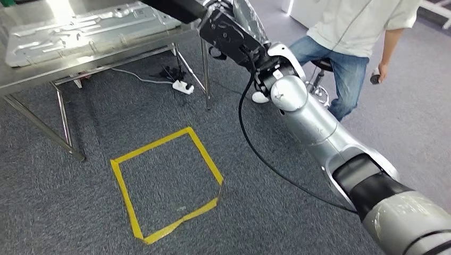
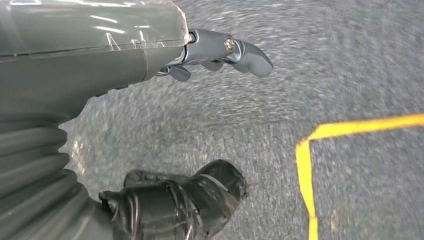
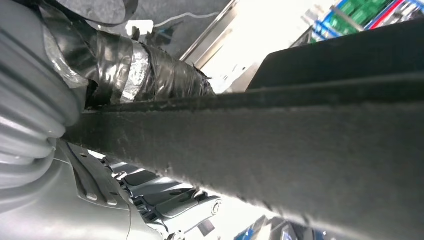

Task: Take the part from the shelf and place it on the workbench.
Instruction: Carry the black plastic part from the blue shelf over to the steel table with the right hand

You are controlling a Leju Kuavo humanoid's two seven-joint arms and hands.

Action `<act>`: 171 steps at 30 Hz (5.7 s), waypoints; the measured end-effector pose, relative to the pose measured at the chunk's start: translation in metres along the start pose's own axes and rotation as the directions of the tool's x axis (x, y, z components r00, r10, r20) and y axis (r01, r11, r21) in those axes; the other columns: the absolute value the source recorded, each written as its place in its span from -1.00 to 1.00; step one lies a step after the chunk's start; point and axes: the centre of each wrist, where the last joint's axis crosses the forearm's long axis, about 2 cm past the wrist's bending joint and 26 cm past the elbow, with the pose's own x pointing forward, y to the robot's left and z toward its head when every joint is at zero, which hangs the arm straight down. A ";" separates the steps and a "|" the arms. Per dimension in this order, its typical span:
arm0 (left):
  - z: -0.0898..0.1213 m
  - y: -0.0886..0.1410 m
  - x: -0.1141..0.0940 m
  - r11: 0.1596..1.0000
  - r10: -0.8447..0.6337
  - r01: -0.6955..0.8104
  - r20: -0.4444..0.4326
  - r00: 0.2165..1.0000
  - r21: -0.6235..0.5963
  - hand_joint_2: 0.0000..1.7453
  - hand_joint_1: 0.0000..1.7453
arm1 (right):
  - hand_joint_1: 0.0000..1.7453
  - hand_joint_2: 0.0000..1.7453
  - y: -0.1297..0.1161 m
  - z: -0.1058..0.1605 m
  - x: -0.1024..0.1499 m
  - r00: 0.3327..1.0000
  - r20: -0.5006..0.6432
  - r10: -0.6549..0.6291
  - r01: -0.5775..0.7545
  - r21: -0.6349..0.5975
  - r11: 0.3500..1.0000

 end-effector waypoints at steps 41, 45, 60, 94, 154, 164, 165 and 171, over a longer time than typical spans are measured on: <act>0.001 0.003 -0.003 1.000 -0.012 0.012 -0.024 1.000 -0.001 1.00 -1.00 | 1.00 1.00 0.003 0.004 -0.012 0.999 -0.041 -0.019 0.021 0.056 0.998; 0.002 0.002 -0.005 1.000 -0.012 0.012 -0.028 1.000 -0.003 1.00 -1.00 | 1.00 1.00 0.003 0.004 -0.013 0.999 -0.048 -0.020 0.023 0.059 0.998; 0.001 0.003 -0.002 1.000 -0.018 0.019 -0.036 0.999 0.021 1.00 -1.00 | 1.00 1.00 0.007 0.006 -0.018 0.997 -0.076 -0.002 0.010 0.103 0.995; -0.001 0.005 0.003 0.999 -0.031 0.032 -0.052 0.998 0.029 1.00 -1.00 | 1.00 1.00 0.008 0.001 -0.022 0.998 -0.065 -0.004 0.013 0.135 0.991; -0.001 0.006 0.004 0.998 -0.046 0.048 -0.057 0.997 0.033 1.00 -1.00 | 1.00 1.00 0.009 0.003 -0.028 0.996 -0.093 0.013 -0.001 0.136 0.991; -0.002 0.005 0.004 0.999 -0.042 0.044 -0.055 0.998 0.026 1.00 -1.00 | 1.00 1.00 0.009 0.003 -0.029 0.995 -0.094 0.014 -0.001 0.136 0.991; -0.002 0.005 0.004 0.999 -0.042 0.044 -0.056 0.998 0.026 1.00 -1.00 | 1.00 1.00 0.009 0.004 -0.029 0.995 -0.095 0.014 -0.001 0.137 0.991; -0.002 0.005 0.004 0.999 -0.042 0.043 -0.055 0.998 0.025 1.00 -1.00 | 1.00 1.00 0.009 0.003 -0.028 0.996 -0.091 0.015 -0.002 0.135 0.991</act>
